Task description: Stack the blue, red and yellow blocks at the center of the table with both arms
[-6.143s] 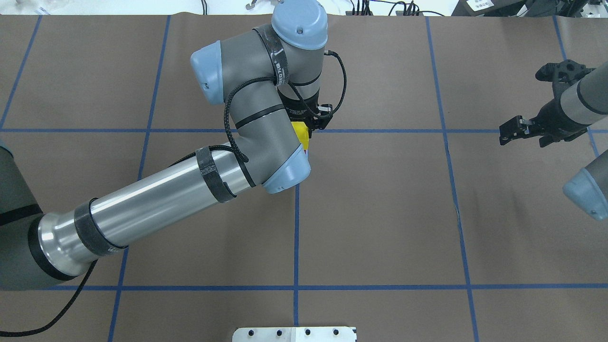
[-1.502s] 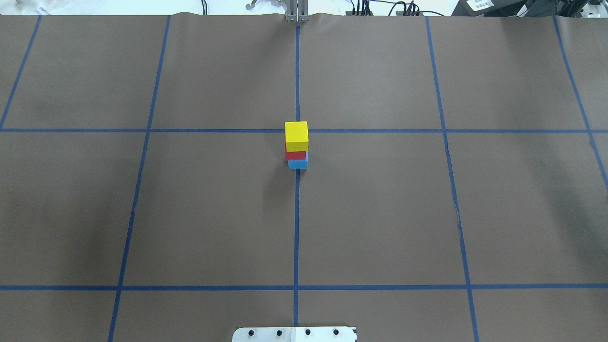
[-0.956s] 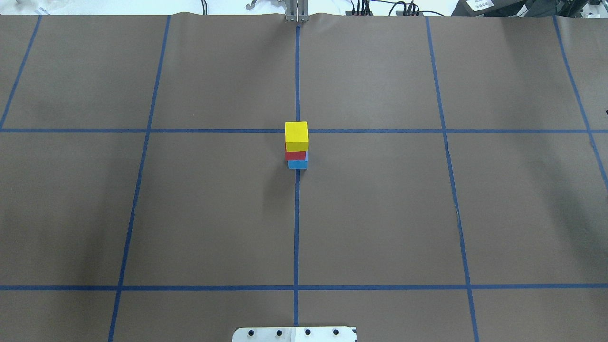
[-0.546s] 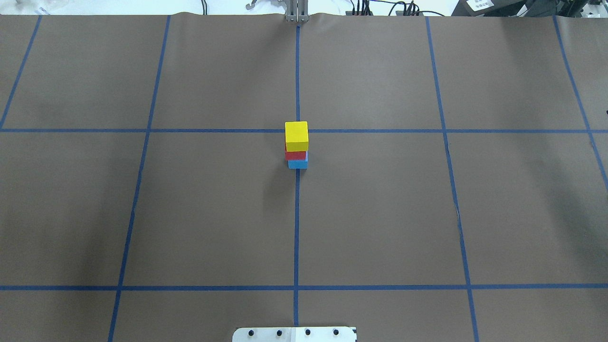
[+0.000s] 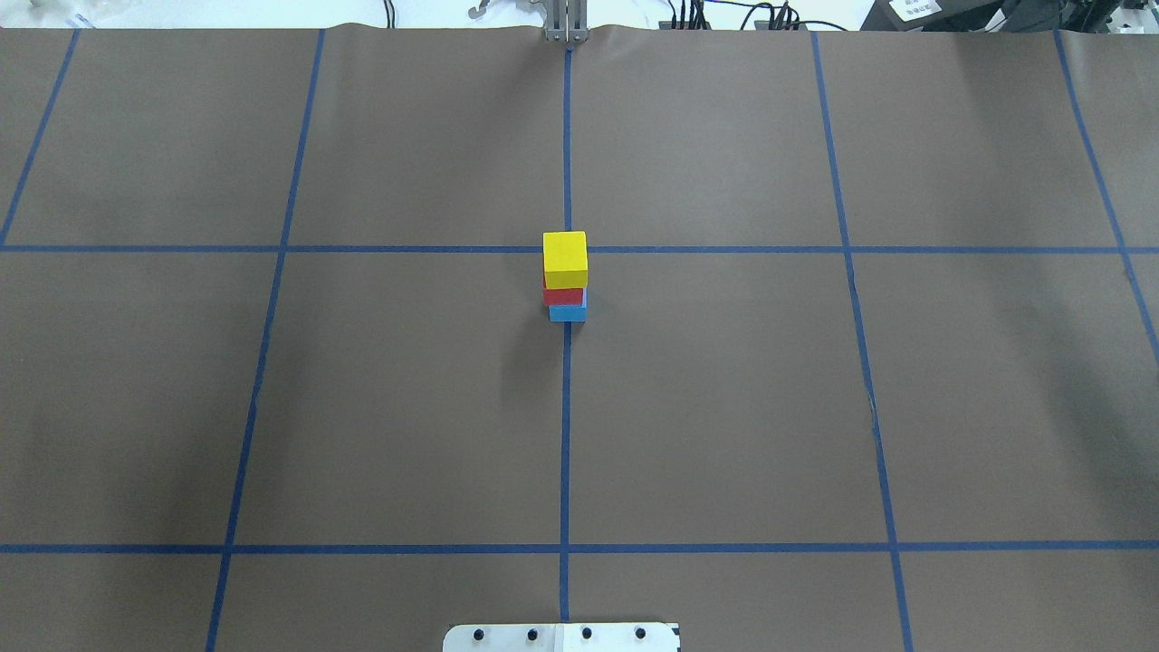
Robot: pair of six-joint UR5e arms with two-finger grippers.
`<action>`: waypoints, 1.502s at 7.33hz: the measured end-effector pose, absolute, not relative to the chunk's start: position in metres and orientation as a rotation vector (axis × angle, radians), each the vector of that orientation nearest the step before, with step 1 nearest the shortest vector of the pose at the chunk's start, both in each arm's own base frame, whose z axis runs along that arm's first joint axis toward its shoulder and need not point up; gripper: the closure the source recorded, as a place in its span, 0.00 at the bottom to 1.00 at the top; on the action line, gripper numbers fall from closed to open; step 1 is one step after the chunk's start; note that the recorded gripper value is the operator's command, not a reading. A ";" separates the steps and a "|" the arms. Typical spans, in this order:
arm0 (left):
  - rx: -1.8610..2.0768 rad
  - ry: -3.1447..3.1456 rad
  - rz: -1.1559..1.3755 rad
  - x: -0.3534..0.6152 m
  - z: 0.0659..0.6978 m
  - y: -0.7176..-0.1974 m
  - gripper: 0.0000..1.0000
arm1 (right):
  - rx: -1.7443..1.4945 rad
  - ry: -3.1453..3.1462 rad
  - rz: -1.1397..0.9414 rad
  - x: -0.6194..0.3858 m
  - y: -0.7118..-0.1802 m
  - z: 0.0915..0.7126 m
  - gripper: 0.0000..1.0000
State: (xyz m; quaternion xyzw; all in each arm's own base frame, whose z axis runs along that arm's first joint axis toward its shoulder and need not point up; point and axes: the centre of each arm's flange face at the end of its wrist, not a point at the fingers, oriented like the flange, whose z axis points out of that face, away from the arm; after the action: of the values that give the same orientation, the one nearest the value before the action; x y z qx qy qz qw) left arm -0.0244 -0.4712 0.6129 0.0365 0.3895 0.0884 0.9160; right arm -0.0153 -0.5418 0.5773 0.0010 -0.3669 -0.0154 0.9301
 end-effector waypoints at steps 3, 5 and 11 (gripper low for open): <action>0.052 0.797 0.177 -0.025 0.622 -0.467 0.00 | 0.002 -0.749 -0.028 -0.015 -0.541 0.577 0.00; 0.045 0.794 0.173 -0.026 0.625 -0.465 0.00 | 0.005 -0.748 -0.029 -0.014 -0.541 0.576 0.00; 0.030 0.795 0.164 -0.026 0.632 -0.459 0.00 | -0.004 -0.711 -0.109 -0.011 -0.537 0.597 0.00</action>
State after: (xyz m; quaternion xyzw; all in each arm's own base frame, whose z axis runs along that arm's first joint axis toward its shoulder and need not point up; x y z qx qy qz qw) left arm -0.0261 -0.4587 0.6320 0.0144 0.3864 0.0797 0.9188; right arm -0.0114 -0.5366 0.5974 -0.0019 -0.3477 -0.0534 0.9361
